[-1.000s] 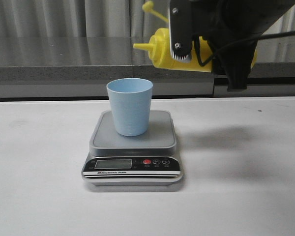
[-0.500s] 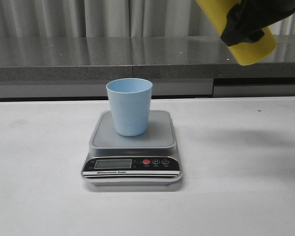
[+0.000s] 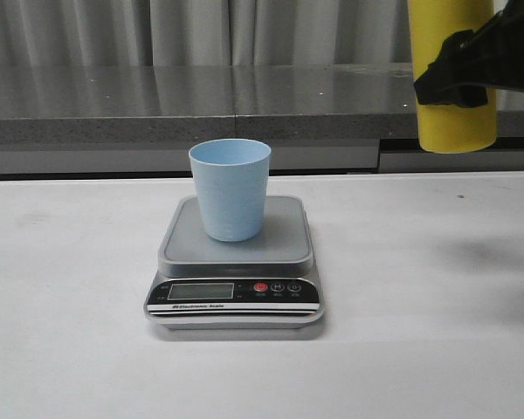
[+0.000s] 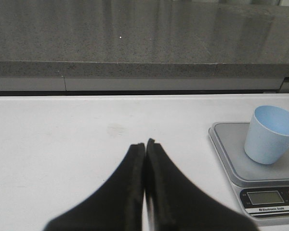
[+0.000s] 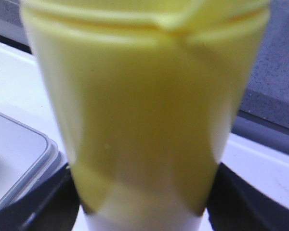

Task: Pour seasoning into cup on scale with both arms
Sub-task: 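Turn the yellow bottle upright and carry it back with the right gripper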

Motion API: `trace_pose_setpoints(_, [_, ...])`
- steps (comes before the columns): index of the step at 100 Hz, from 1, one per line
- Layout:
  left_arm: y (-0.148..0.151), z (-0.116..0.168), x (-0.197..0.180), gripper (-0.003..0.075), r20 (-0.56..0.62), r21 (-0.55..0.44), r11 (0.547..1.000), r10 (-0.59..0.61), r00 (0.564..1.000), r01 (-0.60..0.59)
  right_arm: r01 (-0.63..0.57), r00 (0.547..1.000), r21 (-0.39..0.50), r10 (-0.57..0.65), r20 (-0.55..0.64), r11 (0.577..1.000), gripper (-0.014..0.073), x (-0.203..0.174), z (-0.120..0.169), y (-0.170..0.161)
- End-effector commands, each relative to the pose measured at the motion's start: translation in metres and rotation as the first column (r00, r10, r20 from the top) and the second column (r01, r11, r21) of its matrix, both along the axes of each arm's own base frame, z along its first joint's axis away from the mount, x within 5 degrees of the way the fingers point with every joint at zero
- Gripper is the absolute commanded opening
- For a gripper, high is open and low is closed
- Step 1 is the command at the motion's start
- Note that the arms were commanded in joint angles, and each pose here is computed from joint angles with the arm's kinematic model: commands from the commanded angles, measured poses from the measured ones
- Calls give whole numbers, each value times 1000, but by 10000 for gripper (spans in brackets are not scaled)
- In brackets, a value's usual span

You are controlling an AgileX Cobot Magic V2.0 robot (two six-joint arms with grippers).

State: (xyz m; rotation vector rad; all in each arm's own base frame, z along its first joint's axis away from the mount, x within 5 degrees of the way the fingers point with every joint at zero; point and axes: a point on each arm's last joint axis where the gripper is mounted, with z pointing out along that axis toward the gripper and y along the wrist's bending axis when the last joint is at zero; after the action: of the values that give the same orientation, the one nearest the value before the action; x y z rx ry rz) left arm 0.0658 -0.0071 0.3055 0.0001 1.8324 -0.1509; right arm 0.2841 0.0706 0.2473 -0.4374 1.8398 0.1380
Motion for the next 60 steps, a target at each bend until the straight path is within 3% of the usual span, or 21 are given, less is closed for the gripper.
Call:
trace_pose_setpoints(1, [0,14,1,-20,93,-18,1000,5,996,-3,6,982,29,-12,190,1000,333,-5,19,-5])
trace_pose_setpoints(28, [0,14,1,-20,93,-18,1000,5,996,-3,79,989,30,-82,125,996,333,-4,-11,-17])
trace_pose_setpoints(60, [0,14,1,-20,93,-18,1000,5,996,-3,82,990,105,-94,110,991,333,11,-37,-15])
